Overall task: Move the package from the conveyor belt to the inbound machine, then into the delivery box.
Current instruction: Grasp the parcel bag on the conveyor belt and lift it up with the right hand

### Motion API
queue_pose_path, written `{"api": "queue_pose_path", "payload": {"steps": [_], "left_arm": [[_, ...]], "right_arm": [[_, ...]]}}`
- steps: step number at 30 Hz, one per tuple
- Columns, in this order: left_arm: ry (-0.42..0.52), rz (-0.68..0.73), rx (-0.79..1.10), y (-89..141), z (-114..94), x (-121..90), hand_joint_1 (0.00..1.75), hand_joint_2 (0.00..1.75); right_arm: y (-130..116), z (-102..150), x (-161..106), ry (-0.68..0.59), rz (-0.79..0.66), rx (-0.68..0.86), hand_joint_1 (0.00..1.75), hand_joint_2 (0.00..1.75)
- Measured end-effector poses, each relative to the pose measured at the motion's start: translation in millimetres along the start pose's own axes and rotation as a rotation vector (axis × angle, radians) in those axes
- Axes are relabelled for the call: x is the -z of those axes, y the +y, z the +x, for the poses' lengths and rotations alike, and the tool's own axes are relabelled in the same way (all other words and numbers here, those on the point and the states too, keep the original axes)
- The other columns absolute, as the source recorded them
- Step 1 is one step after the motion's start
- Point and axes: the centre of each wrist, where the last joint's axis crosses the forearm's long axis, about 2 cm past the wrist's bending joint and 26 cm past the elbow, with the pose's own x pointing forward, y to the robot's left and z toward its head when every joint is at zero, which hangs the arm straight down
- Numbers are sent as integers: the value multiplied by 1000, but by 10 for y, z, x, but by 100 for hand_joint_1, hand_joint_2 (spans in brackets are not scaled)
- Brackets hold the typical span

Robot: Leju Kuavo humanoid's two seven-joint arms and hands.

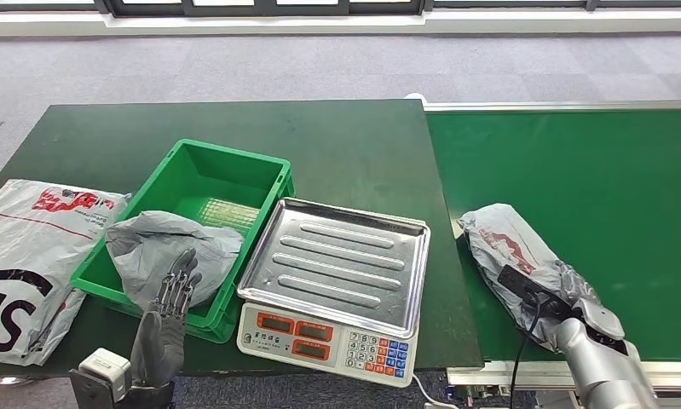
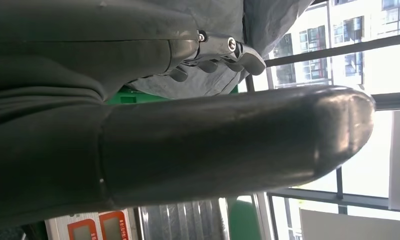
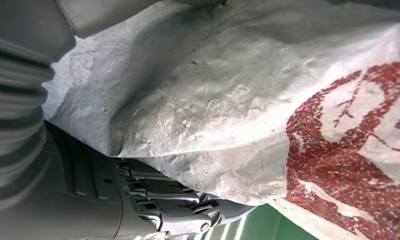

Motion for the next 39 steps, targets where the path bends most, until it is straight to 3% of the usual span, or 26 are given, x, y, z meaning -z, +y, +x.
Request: {"api": "queue_pose_path", "payload": {"steps": [17, 18, 21, 22, 39], "left_arm": [[-5, 1, 1, 3, 0, 7, 0, 0], [-5, 2, 1, 3, 0, 7, 0, 0], [-5, 5, 2, 4, 0, 7, 0, 0], [-5, 6, 3, 4, 1, 7, 0, 0], [-3, 16, 4, 12, 1, -6, 0, 0]], "right_arm": [[-103, 135, 30, -20, -25, -13, 0, 175], [-113, 145, 32, -22, -27, -12, 21, 175], [-135, 179, 38, -31, -32, -12, 152, 175], [-139, 191, 40, -39, -33, -11, 175, 175], [25, 310, 10, -151, -5, -11, 175, 175]]}}
